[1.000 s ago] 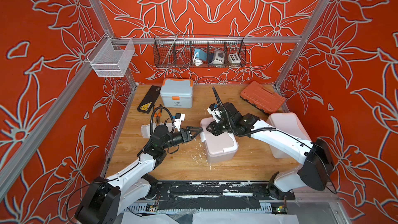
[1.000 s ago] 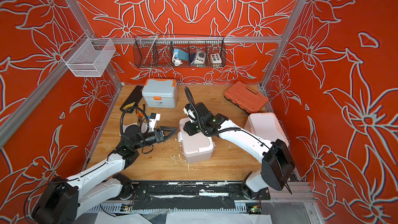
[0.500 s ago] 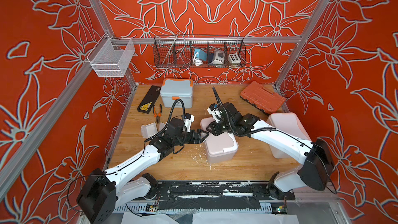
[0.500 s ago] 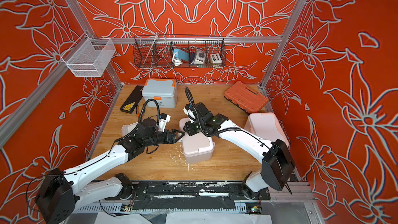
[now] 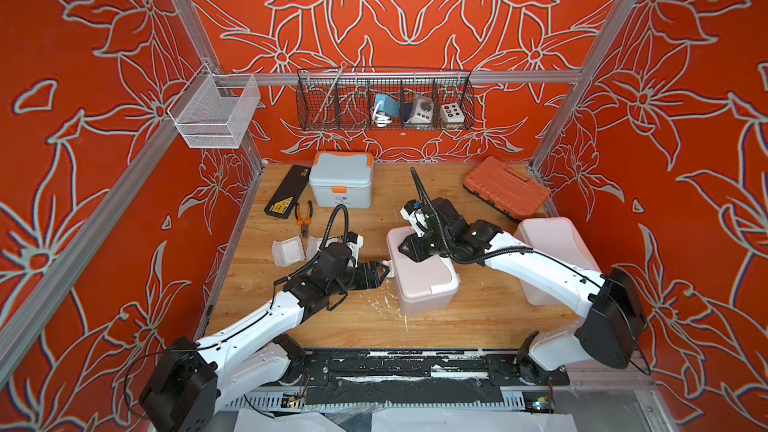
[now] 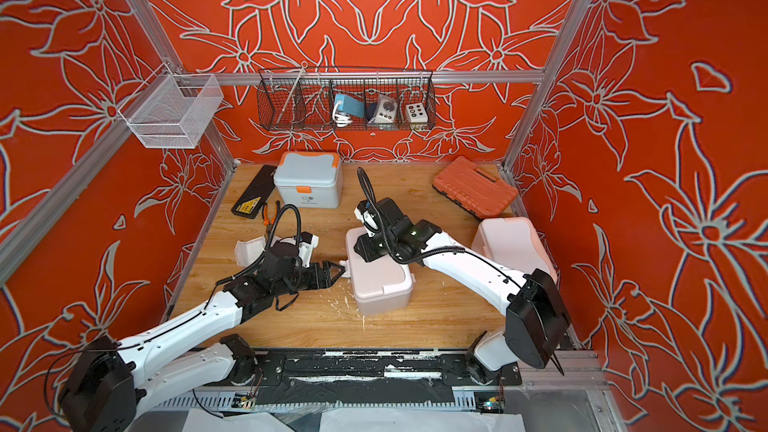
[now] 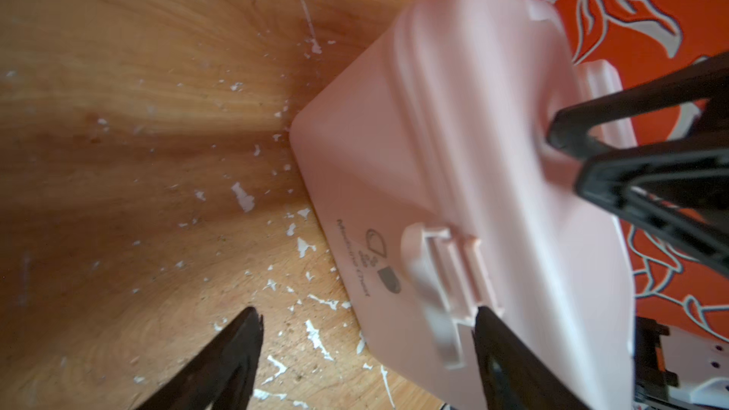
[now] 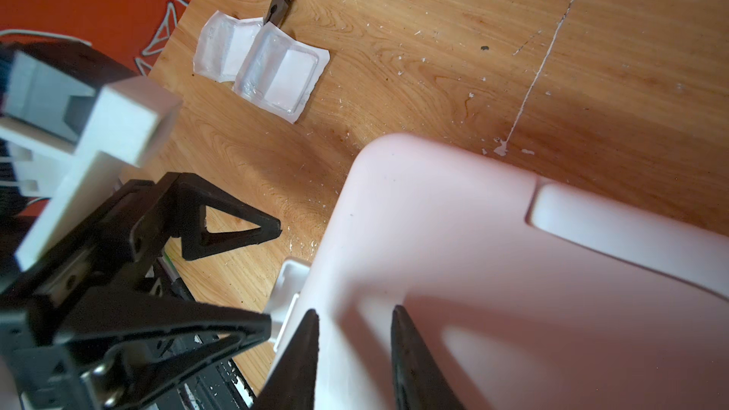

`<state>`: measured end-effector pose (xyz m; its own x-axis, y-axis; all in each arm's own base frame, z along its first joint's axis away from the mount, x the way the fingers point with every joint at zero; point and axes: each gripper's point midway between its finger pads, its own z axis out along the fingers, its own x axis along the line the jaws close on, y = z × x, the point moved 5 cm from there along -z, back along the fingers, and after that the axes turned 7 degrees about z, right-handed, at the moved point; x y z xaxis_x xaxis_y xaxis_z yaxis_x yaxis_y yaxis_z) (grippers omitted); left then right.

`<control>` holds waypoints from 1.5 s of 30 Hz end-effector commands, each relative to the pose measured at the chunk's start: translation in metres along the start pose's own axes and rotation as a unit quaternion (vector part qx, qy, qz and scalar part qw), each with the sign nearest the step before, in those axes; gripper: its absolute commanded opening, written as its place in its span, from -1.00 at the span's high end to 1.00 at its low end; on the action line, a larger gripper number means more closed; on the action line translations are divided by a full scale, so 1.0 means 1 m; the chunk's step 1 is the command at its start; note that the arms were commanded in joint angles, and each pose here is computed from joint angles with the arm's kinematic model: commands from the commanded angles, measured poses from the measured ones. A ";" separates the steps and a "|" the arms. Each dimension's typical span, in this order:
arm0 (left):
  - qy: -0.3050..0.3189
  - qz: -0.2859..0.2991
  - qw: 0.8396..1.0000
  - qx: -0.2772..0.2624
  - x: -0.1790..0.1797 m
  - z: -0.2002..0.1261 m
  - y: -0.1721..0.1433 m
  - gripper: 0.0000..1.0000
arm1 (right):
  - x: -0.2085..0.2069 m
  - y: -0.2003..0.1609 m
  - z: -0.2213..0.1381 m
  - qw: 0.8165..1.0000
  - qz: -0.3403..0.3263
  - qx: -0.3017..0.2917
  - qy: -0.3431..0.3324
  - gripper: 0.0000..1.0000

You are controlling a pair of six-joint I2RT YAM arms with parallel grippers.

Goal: Open first aid kits and take out gauze
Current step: Open the fastener of the first aid kit, then open the lid of the first aid kit.

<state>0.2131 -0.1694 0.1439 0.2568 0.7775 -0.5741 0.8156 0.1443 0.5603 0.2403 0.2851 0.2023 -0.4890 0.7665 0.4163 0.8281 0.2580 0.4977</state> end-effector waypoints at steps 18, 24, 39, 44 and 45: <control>-0.188 -0.034 0.981 -0.017 -0.065 -0.038 0.036 -0.65 | -0.037 -0.045 -0.046 0.989 0.038 0.081 -0.119 -0.18; -0.238 -0.059 0.969 0.021 -0.078 -0.033 0.036 -0.69 | -0.054 -0.046 -0.071 0.988 0.066 0.032 -0.139 -0.32; -0.243 -0.085 0.965 0.052 -0.074 -0.003 0.037 -0.69 | -0.065 -0.080 -0.062 0.992 0.097 0.051 -0.063 -0.25; -0.239 -0.085 0.966 0.057 -0.073 0.004 0.039 -0.69 | -0.062 -0.080 -0.057 0.993 0.091 0.059 -0.045 -0.24; -0.239 -0.085 0.966 0.058 -0.073 0.006 0.039 -0.68 | -0.061 -0.080 -0.056 0.993 0.090 0.060 -0.042 -0.23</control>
<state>0.2253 -0.2183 0.1999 0.2744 0.3918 -0.8782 0.9174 0.1669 0.3612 0.2022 0.1860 0.2052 -0.3149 0.8486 0.4251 0.8968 0.1195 0.4259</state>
